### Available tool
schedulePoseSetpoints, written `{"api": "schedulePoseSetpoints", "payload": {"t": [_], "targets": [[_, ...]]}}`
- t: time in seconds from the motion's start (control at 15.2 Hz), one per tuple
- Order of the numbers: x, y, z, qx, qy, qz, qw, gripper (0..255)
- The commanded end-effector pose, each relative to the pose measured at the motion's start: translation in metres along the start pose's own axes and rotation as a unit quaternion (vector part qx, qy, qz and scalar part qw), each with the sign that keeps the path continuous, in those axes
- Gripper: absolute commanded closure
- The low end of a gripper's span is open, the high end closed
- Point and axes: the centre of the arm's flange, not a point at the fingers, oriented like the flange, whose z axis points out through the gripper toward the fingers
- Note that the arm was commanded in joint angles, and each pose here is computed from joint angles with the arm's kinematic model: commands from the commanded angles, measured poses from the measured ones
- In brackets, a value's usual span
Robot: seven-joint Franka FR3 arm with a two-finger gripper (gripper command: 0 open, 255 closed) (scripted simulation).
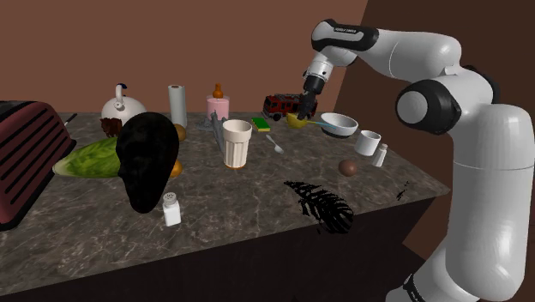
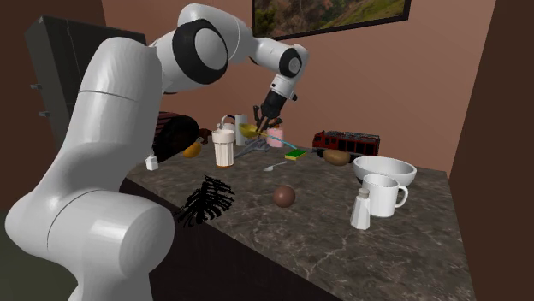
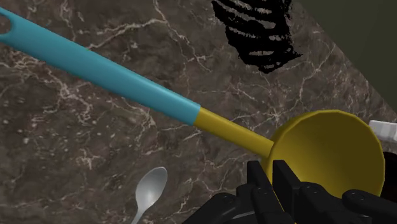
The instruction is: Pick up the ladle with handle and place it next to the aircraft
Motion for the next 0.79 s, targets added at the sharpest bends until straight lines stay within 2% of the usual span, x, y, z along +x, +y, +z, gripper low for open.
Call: {"api": "schedulePoseSetpoints", "payload": {"t": [0.0,0.13,0.73], "targets": [[0.024,-0.011,0.008,0.0,0.0,0.0,1.0,255],[0.052,-0.027,0.015,0.0,0.0,0.0,1.0,255],[0.054,-0.004,0.057,0.0,0.0,0.0,1.0,255]]}}
